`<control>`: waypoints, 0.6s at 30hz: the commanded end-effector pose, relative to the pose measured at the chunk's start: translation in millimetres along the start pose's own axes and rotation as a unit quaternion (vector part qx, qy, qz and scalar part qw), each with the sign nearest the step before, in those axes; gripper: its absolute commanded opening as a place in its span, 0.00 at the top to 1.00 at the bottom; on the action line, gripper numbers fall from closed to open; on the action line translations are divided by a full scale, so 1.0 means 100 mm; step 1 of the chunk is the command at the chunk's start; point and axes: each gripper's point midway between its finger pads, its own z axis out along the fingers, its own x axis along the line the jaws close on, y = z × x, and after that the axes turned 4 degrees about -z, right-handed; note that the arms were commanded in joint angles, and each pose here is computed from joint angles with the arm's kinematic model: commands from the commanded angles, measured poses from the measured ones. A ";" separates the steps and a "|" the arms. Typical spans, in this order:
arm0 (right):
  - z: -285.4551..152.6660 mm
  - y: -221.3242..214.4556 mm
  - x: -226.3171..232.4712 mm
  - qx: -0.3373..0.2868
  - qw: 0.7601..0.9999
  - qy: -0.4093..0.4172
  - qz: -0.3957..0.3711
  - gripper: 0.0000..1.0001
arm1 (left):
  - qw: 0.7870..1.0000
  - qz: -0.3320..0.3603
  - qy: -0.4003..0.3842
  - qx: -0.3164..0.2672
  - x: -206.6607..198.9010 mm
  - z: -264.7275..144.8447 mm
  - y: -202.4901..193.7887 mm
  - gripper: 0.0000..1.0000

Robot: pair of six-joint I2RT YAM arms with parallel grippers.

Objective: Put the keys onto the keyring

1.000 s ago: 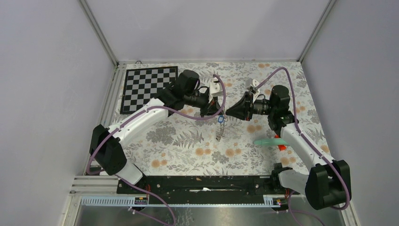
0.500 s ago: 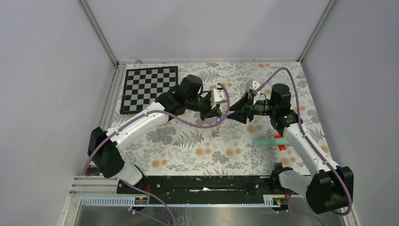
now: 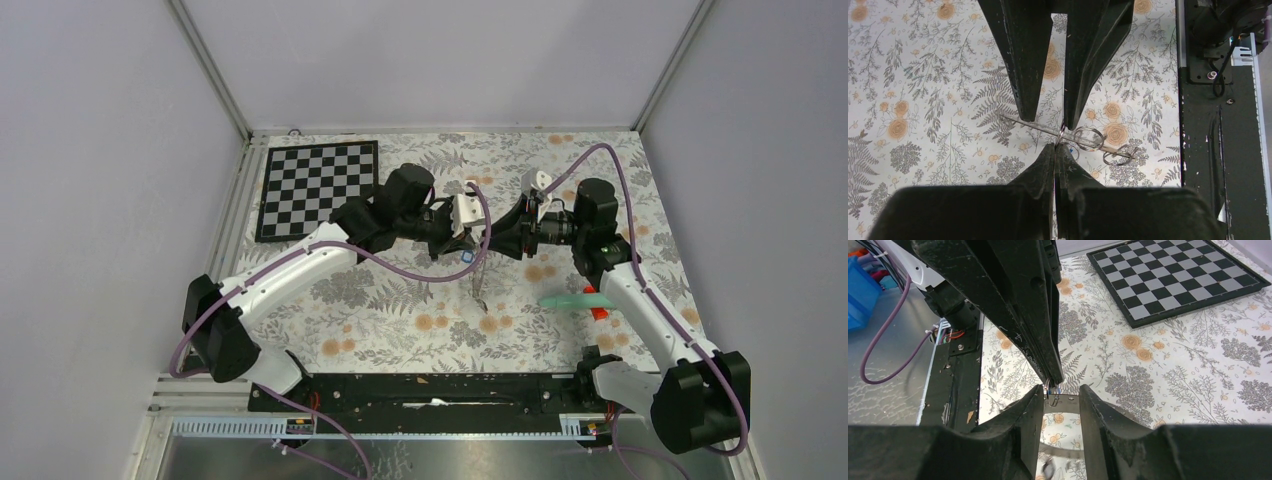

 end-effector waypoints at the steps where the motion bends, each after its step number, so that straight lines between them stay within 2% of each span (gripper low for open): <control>1: 0.04 0.02 0.06 -0.009 1.000 0.021 -0.007 0.61 | 0.999 0.016 0.018 -0.032 0.03 -0.10 0.25 1.00; 10: 0.10 -0.02 0.05 -0.004 1.000 0.022 0.001 0.62 | 0.999 0.014 0.016 -0.031 0.02 -0.08 0.24 1.00; 18: 0.12 -0.01 0.04 -0.003 1.000 0.018 0.002 0.70 | 1.000 0.013 0.010 -0.026 0.00 -0.04 0.20 1.00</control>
